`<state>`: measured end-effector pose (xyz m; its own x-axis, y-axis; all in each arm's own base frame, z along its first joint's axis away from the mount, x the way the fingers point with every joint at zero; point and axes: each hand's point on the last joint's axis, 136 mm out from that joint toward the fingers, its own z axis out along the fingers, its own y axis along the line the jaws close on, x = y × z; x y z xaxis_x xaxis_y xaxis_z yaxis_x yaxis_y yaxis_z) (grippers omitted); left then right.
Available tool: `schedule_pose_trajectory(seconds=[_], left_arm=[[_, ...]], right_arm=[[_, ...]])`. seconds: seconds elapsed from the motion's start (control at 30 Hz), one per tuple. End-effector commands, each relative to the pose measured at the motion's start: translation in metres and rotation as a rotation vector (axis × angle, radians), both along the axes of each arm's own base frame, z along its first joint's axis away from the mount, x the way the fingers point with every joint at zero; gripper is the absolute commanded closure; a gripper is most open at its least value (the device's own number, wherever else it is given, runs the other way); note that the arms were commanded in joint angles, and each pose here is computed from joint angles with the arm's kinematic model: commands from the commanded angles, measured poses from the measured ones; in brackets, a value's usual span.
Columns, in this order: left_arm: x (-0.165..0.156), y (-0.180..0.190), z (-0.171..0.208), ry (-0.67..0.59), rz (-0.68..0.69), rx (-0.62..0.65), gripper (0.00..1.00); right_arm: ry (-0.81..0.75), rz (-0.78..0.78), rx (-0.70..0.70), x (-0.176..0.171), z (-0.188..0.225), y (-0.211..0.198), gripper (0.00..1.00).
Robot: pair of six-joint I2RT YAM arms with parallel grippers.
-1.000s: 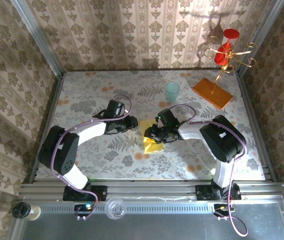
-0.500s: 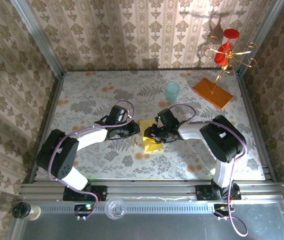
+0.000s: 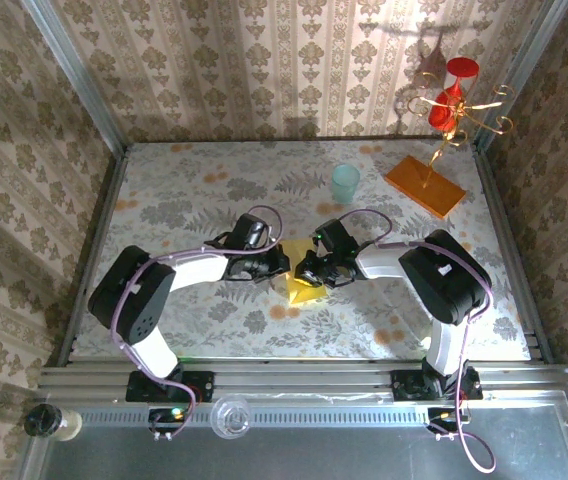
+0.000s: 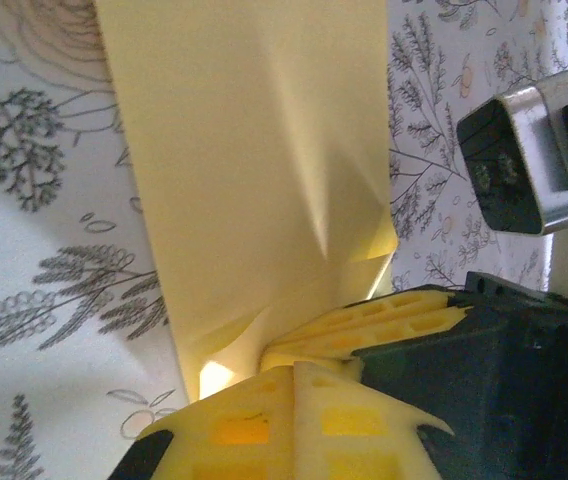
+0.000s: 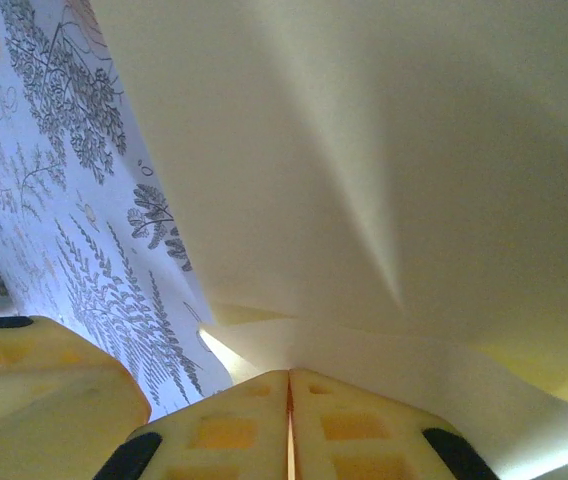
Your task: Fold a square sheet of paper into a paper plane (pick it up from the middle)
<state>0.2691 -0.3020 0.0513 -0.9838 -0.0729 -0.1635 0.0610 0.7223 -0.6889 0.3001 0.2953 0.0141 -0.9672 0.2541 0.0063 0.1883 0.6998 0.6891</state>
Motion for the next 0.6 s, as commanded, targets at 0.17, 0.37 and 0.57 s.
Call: schedule_pose_trajectory(seconds=[0.17, 0.37, 0.57], left_arm=[[-0.001, -0.007, -0.009, 0.034, -0.032, 0.051, 1.00], [0.000, -0.003, -0.019, 0.048, -0.021, 0.088, 1.00], [-0.003, 0.001, -0.035, 0.082, -0.026, 0.139, 1.00]], right_arm=[[0.111, -0.022, -0.108, -0.020, -0.036, -0.020, 0.93], [0.109, -0.024, -0.106, -0.020, -0.036, -0.020, 0.93], [0.110, -0.026, -0.100, -0.021, -0.036, -0.020, 0.94]])
